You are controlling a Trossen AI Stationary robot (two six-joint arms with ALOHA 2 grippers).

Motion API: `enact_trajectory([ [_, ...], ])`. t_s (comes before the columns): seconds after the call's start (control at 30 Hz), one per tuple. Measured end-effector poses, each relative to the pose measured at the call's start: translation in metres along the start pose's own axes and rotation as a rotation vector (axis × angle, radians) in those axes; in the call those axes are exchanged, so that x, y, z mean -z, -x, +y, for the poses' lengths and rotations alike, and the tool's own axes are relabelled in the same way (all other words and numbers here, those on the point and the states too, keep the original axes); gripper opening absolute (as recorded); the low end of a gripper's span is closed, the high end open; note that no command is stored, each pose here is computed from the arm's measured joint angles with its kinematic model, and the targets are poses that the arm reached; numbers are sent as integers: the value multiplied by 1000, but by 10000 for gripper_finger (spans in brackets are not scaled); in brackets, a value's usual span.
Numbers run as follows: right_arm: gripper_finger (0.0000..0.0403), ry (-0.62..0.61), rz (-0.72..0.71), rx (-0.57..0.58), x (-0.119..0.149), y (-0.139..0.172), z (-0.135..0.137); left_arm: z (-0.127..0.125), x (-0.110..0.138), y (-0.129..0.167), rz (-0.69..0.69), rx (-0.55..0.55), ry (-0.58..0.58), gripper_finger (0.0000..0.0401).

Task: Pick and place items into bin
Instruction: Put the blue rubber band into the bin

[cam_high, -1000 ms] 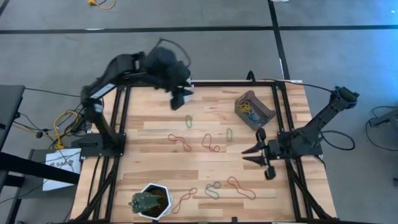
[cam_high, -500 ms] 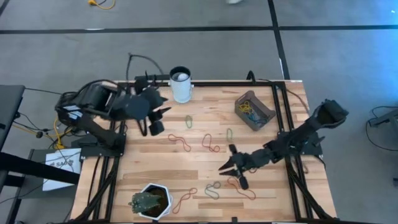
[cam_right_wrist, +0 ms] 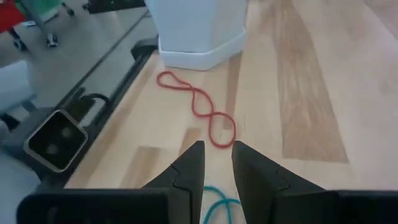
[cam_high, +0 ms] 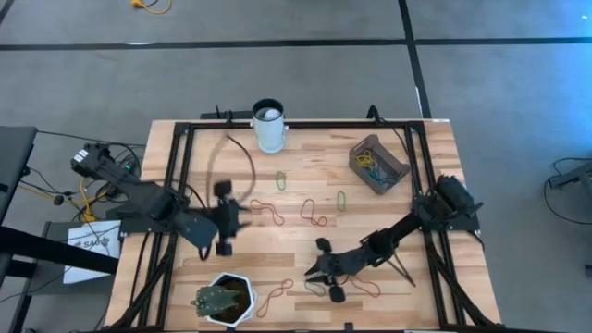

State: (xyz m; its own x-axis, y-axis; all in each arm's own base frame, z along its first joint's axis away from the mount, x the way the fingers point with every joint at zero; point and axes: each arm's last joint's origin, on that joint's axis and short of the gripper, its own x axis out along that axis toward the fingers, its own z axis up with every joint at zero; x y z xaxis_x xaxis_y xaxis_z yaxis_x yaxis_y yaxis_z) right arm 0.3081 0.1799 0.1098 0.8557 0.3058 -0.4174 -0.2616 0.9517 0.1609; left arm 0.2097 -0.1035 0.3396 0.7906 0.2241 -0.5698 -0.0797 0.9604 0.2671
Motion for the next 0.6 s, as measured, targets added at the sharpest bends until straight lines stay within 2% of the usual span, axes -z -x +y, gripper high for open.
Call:
enact_trajectory([
  [0.07,77,1,17,3,1,-6,1,-11,13,-11,-58,74,-14,135],
  [0.2,77,-20,95,26,8,-13,3,-20,27,-25,-161,116,-17,135],
  [0.33,77,-96,196,66,19,-14,0,-23,29,-30,-222,122,-24,135],
  [0.6,77,-94,237,105,22,-13,-2,-27,26,-28,-251,188,-23,135],
])
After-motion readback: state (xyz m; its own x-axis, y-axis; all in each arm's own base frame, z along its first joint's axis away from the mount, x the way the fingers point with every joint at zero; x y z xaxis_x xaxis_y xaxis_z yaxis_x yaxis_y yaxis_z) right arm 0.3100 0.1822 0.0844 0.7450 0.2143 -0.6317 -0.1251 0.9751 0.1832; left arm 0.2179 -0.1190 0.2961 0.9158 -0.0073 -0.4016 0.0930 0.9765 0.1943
